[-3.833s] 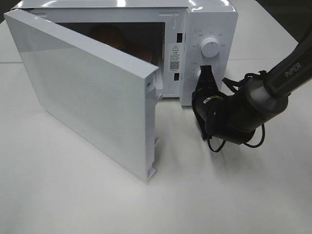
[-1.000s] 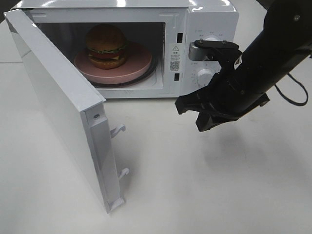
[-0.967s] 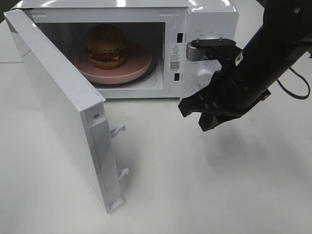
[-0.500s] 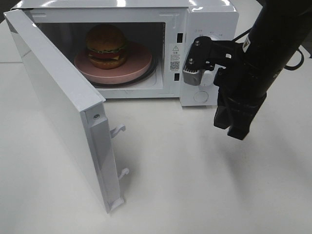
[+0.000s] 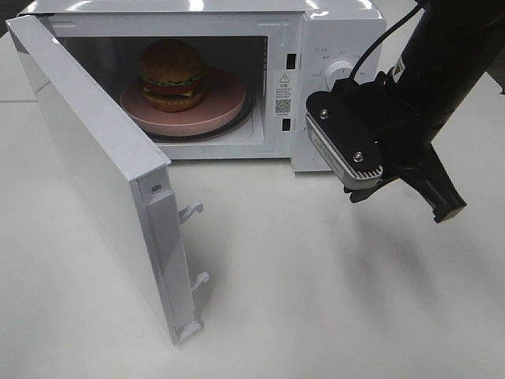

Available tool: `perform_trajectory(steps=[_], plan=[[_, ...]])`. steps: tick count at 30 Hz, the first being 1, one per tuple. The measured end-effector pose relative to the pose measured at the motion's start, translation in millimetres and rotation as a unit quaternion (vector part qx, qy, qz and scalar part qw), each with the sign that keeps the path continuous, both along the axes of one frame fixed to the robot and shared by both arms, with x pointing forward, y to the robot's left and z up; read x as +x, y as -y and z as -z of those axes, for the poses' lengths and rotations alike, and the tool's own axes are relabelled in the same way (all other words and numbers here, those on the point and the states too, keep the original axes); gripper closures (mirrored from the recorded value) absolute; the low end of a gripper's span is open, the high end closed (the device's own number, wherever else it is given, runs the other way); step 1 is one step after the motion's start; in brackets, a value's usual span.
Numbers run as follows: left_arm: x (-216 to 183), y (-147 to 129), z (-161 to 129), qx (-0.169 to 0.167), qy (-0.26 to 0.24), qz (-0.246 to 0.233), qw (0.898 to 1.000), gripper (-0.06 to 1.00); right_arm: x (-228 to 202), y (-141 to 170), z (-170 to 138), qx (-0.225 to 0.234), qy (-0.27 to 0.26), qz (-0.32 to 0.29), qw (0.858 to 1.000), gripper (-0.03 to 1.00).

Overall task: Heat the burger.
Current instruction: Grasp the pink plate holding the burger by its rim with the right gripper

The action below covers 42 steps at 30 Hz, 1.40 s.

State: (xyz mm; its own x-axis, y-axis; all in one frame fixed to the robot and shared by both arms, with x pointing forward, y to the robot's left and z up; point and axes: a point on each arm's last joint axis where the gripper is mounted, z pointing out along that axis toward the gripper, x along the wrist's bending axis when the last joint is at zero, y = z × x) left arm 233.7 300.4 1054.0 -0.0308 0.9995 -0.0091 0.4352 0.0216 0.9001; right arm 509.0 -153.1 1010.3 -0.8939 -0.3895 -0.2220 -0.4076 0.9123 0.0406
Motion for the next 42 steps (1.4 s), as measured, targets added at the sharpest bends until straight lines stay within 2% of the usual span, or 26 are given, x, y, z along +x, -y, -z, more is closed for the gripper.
perform_trajectory(steps=[3, 4, 5, 7, 8, 9, 10, 11, 13, 14, 15, 20, 29, 36, 42], plan=[[0, 0, 0, 0.0, 0.0, 0.0, 1.0, -0.05, 3, -1, -1, 0.004, 0.016, -0.005, 1.0, 0.8], [0, 0, 0, 0.0, 0.0, 0.0, 1.0, -0.05, 4, -1, -1, 0.006, 0.023, -0.006, 1.0, 0.72], [0, 0, 0, 0.0, 0.0, 0.0, 1.0, -0.05, 4, -1, -1, 0.006, 0.023, -0.006, 1.0, 0.72], [0, 0, 0, 0.0, 0.0, 0.0, 1.0, -0.05, 7, -3, -2, 0.016, 0.042, -0.005, 0.999, 0.47], [0, 0, 0, 0.0, 0.0, 0.0, 1.0, -0.05, 7, -3, -2, 0.016, 0.042, -0.005, 0.999, 0.47], [0, 0, 0, 0.0, 0.0, 0.0, 1.0, -0.05, 8, -3, -2, 0.019, 0.047, -0.002, 0.999, 0.4], [0, 0, 0, 0.0, 0.0, 0.0, 1.0, -0.05, 10, -4, -3, 0.026, 0.055, 0.007, 0.998, 0.27], [0, 0, 0, 0.0, 0.0, 0.0, 1.0, -0.05, 10, -4, -3, 0.026, 0.055, 0.007, 0.998, 0.27], [0, 0, 0, 0.0, 0.0, 0.0, 1.0, -0.05, 12, -6, -4, 0.04, 0.064, 0.032, 0.997, 0.11], [0, 0, 0, 0.0, 0.0, 0.0, 1.0, -0.05, 12, -6, -4, 0.04, 0.064, 0.032, 0.997, 0.11], [0, 0, 0, 0.0, 0.0, 0.0, 1.0, -0.05, 14, -7, -3, 0.046, 0.068, 0.041, 0.996, 0.06], [0, 0, 0, 0.0, 0.0, 0.0, 1.0, -0.05, 15, -12, -3, 0.054, 0.087, 0.038, 0.994, 0.04], [0, 0, 0, 0.0, 0.0, 0.0, 1.0, -0.05, 19, -32, -9, 0.071, 0.161, 0.006, 0.984, 0.04], [0, 0, 0, 0.0, 0.0, 0.0, 1.0, -0.05, 32, -42, -6, 0.075, 0.174, 0.005, 0.982, 0.06], [0, 0, 0, 0.0, 0.0, 0.0, 1.0, -0.05, 43, -64, 3, 0.07, 0.176, -0.018, 0.982, 0.07]])
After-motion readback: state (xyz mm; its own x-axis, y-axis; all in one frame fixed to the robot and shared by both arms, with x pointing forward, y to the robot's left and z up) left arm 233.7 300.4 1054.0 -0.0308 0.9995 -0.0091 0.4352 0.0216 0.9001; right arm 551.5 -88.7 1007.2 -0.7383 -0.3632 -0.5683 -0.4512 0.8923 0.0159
